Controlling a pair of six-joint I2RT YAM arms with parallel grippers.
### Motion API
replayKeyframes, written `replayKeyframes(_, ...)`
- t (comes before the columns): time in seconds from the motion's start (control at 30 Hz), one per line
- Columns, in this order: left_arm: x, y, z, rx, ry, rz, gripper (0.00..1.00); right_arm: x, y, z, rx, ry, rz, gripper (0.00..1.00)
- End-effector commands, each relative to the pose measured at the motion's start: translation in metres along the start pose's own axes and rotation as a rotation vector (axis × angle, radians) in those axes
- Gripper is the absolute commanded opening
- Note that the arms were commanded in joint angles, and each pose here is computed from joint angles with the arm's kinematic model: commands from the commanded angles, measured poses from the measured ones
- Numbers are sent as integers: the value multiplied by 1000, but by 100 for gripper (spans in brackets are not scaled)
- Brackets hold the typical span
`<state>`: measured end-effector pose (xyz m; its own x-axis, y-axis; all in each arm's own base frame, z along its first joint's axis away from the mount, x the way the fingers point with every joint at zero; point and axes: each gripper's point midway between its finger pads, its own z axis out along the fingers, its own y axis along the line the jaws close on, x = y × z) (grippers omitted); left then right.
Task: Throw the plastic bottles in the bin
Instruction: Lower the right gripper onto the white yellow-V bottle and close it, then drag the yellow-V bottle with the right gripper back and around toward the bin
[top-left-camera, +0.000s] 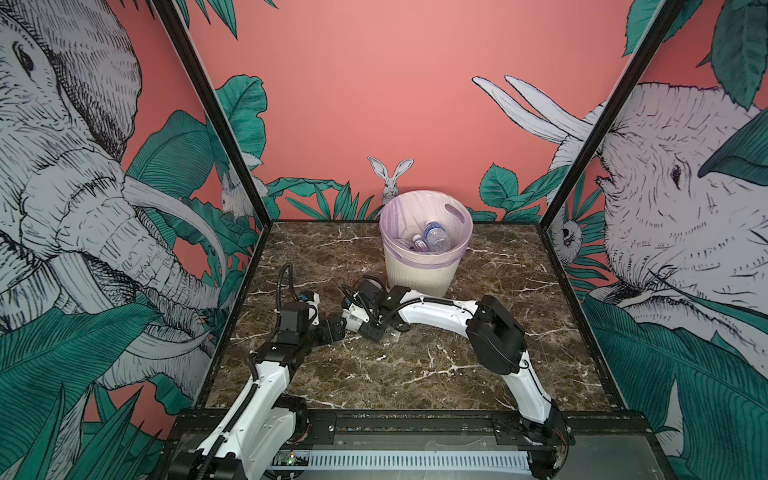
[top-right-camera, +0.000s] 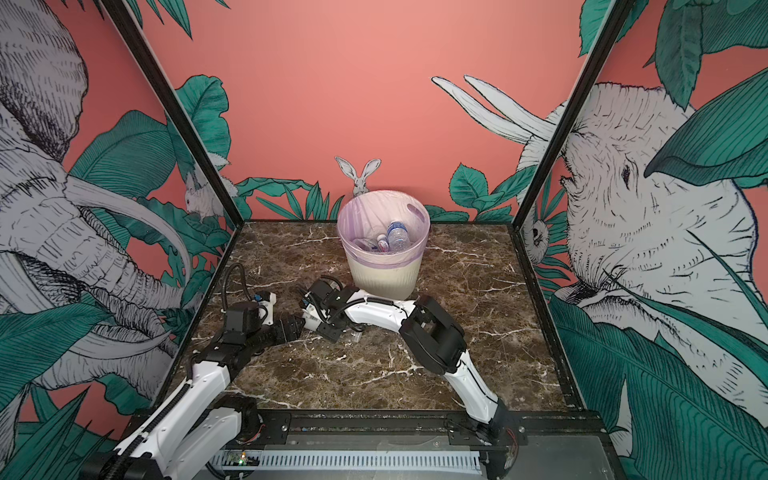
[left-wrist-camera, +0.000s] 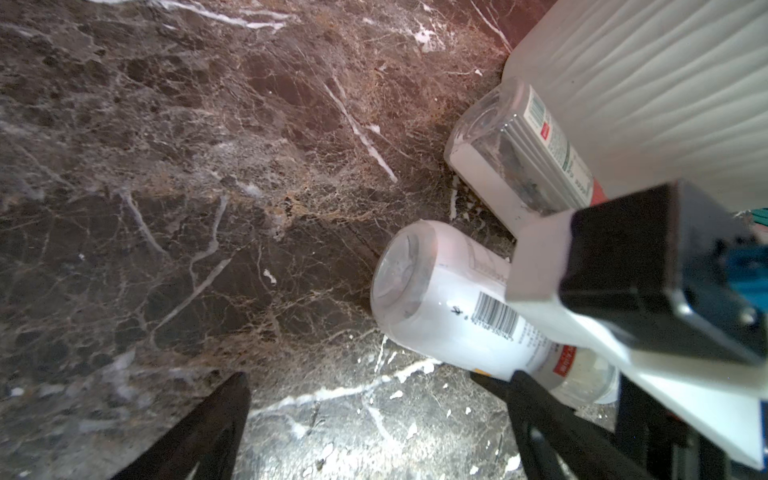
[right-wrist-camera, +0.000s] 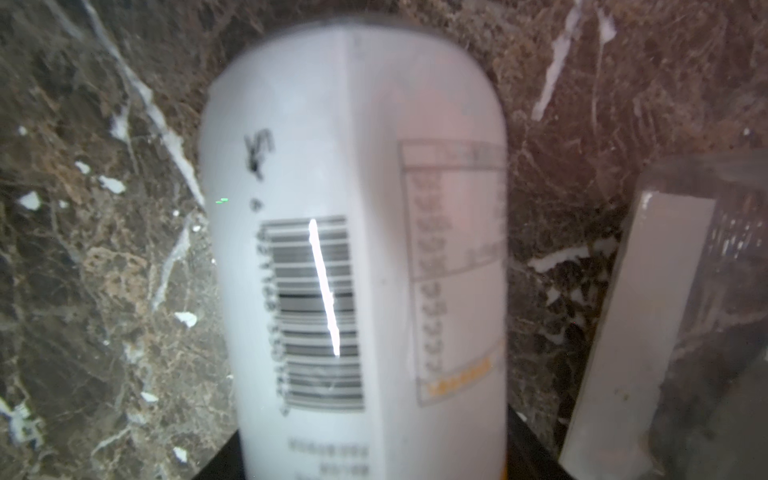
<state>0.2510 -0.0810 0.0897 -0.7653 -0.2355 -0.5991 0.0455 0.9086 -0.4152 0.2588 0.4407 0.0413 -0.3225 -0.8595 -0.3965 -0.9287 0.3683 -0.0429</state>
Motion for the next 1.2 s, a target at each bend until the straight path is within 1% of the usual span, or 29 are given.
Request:
replayKeyframes(0.0, 1, 0, -3, 6, -3, -1, 97, 8, 6, -10, 2, 4, 3, 45)
replayKeyframes(0.77, -9, -14, -7, 55, -2, 33, 97, 43, 6, -73, 104, -67, 48, 44)
replayKeyframes(0.83, -11, -17, -8, 60, -4, 42, 97, 56, 6, -75, 110, -52, 53, 44)
replayKeyframes(0.93, -12, -23, -7, 72, -7, 58, 97, 61, 6, -85, 123, -66, 65, 44)
replayKeyframes(1.17, -12, -46, -3, 78, 2, 153, 98, 76, 4, -108, 146, -101, 101, 44)
